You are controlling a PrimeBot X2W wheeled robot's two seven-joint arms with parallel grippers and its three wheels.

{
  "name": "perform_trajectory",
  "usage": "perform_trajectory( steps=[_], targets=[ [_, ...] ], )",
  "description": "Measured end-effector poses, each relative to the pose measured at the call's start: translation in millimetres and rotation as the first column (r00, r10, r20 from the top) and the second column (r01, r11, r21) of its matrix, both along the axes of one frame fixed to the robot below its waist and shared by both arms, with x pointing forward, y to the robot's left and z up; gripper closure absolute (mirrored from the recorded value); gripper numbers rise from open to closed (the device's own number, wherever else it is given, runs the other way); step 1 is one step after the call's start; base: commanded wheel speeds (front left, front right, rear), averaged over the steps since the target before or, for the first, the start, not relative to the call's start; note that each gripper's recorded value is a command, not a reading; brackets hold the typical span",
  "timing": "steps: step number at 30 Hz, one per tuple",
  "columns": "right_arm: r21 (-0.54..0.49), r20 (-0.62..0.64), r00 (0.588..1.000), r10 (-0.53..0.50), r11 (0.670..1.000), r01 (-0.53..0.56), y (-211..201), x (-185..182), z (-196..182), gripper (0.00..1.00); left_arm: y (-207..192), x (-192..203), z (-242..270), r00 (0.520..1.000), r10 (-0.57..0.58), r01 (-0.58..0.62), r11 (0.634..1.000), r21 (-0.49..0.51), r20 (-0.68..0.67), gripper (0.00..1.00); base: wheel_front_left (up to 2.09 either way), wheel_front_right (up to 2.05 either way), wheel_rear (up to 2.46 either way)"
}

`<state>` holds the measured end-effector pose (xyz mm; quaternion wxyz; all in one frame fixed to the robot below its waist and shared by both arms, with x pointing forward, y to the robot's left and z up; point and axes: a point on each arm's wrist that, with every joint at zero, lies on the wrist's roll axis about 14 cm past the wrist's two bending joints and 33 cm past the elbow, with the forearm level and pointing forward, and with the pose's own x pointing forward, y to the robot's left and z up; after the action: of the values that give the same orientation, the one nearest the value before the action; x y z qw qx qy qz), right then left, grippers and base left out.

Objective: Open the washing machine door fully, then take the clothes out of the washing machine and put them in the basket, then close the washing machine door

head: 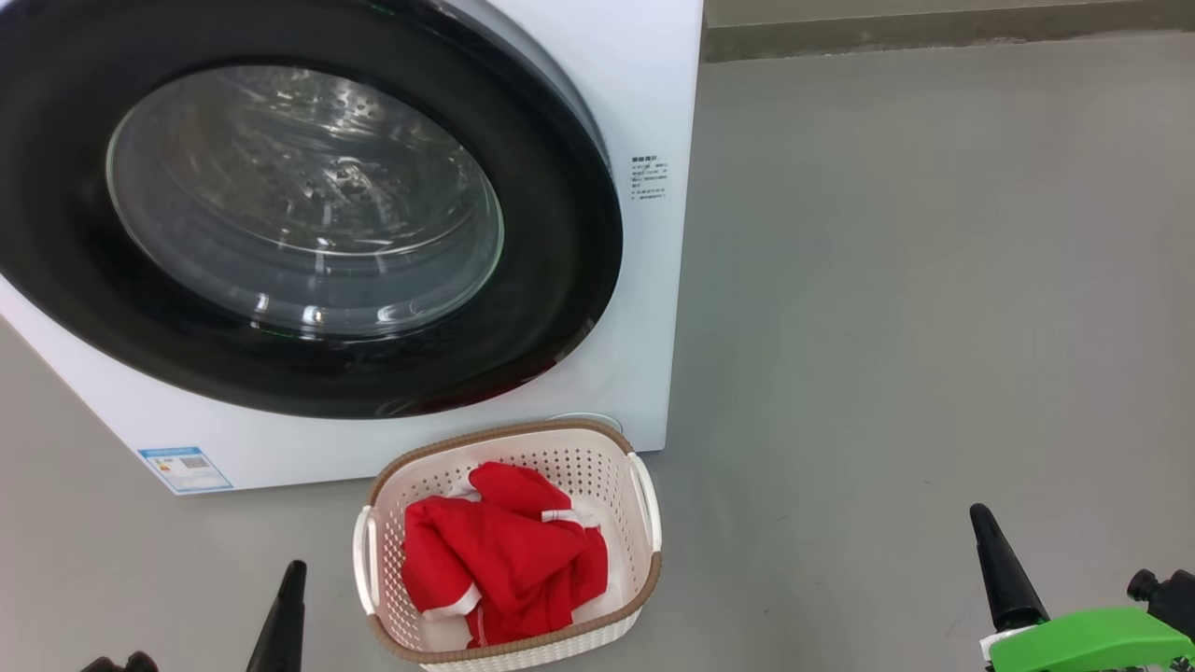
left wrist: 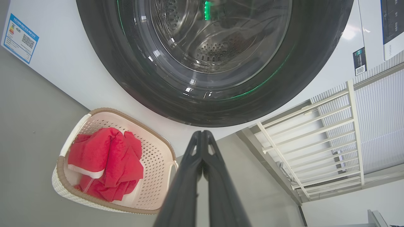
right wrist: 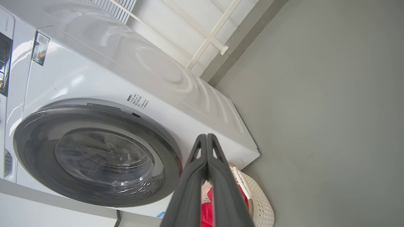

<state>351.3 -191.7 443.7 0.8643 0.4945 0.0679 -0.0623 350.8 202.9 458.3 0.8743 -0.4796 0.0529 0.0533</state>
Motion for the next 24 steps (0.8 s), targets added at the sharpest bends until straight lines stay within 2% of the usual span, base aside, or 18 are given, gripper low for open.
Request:
perform_trajectory(
  steps=[16, 24],
  targets=[
    [0.162, 0.019, 0.999, -0.034, 0.986, 0.030, -5.4, 5.7, 7.7, 1.00, -3.0, 9.0, 6.9, 1.000, 0.007, -0.004, 0.987, -0.161, 0.017, 1.00, 0.00, 0.00, 0.00],
    [0.242, 0.029, 0.999, -0.044, 0.970, 0.036, -7.3, 8.6, 12.2, 1.00, -6.2, 11.0, 7.8, 1.000, 0.010, -0.005, 0.966, -0.260, 0.019, 1.00, 0.00, 0.00, 0.00]
  ],
)
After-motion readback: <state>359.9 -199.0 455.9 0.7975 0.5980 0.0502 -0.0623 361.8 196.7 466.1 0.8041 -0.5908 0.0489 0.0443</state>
